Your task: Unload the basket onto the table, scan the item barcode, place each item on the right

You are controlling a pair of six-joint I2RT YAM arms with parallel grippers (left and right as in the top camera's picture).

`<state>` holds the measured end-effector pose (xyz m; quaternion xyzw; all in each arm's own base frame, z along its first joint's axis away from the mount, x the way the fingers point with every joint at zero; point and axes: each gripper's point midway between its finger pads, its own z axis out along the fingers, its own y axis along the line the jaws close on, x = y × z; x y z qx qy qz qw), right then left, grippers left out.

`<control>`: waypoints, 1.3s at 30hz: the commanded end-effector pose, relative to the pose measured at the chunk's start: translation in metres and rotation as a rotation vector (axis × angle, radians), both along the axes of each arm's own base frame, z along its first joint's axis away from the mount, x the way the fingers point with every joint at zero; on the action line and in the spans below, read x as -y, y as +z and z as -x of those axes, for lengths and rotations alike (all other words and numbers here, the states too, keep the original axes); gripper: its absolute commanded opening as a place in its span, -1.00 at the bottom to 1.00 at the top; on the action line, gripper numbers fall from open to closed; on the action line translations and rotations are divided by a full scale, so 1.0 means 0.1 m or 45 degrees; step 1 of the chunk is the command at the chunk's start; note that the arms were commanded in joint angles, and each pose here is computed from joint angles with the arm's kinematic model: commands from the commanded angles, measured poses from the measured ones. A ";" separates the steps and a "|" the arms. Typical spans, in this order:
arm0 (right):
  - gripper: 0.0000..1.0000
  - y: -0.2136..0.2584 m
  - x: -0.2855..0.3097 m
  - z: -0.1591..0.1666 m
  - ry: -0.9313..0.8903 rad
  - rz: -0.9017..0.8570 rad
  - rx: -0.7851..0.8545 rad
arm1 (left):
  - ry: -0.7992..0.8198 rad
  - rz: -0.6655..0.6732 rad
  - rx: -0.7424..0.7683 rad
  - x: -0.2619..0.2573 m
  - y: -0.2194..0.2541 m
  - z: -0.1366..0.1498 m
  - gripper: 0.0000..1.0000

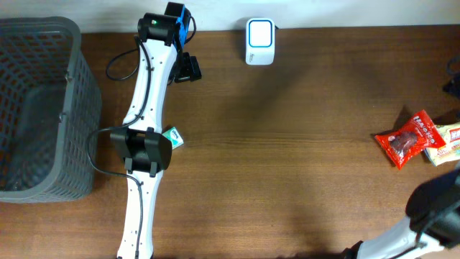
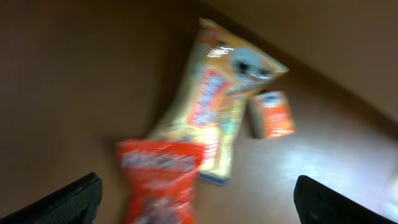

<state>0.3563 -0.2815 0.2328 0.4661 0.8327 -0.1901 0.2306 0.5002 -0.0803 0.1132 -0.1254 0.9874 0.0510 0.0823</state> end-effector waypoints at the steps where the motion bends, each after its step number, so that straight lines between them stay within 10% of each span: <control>1: 0.97 0.33 -0.90 -0.41 0.351 -0.375 0.344 | -0.009 -0.018 -0.012 0.00 -0.04 0.01 0.98; 6: 0.97 0.41 -1.79 -0.67 0.661 -0.731 0.464 | -0.009 -0.018 -0.012 -0.01 -0.04 0.01 0.98; 17: 0.97 0.32 -2.71 -0.74 0.898 -0.733 0.314 | -0.010 0.004 -0.005 0.03 -0.04 -0.01 0.98; 30: 0.97 0.32 -2.83 -0.75 0.932 -0.738 0.305 | -0.441 0.474 -0.083 0.69 0.05 0.17 0.98; 39: 0.97 0.32 -2.83 -0.75 0.932 -0.738 0.305 | -0.497 0.496 0.164 0.71 1.01 0.28 0.98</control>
